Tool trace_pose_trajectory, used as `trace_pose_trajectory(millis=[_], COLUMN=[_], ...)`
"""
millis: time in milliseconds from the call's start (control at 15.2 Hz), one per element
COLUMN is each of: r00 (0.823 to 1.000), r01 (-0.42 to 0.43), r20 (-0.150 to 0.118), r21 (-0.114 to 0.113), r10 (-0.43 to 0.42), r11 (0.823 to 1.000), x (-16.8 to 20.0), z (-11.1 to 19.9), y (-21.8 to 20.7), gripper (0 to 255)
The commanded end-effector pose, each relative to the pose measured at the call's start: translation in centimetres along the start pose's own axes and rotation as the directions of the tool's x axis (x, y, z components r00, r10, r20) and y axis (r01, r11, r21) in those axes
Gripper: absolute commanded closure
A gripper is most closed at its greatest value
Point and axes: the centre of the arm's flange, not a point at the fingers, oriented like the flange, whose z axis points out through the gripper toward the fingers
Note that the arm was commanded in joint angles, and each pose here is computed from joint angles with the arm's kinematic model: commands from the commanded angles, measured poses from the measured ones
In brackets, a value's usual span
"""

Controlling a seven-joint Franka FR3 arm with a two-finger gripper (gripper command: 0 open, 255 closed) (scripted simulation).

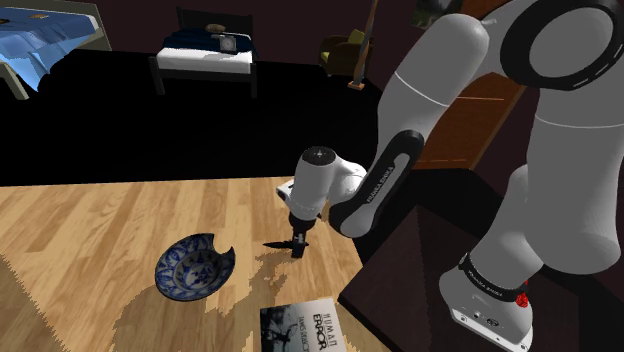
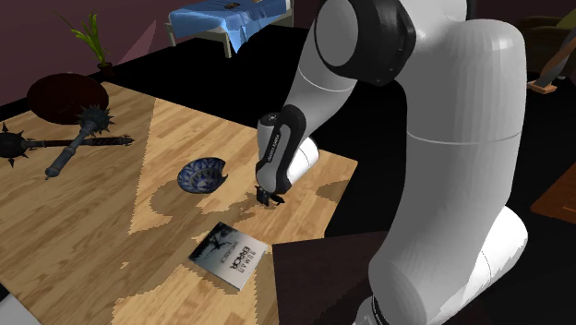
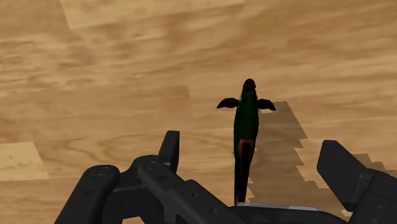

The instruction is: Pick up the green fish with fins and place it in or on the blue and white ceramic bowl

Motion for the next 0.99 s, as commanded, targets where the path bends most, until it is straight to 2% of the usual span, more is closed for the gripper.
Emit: trace_pose_trajectory(millis=[0, 462, 528, 924], r00=[1.0, 1.0, 1.0, 1.0], r01=[0.0, 0.0, 0.0, 0.0], r20=[0.0, 0.0, 0.0, 0.0], r21=[0.0, 0.0, 0.0, 0.0], r10=[0.0, 0.0, 0.0, 0.0], r11=[1.0, 1.0, 1.0, 1.0], x=[-0.09, -0.09, -0.09, -0.09], z=[0.7, 0.7, 0.7, 0.7], y=[0.1, 0.1, 0.1, 0.1], gripper=[0, 0, 255, 255])
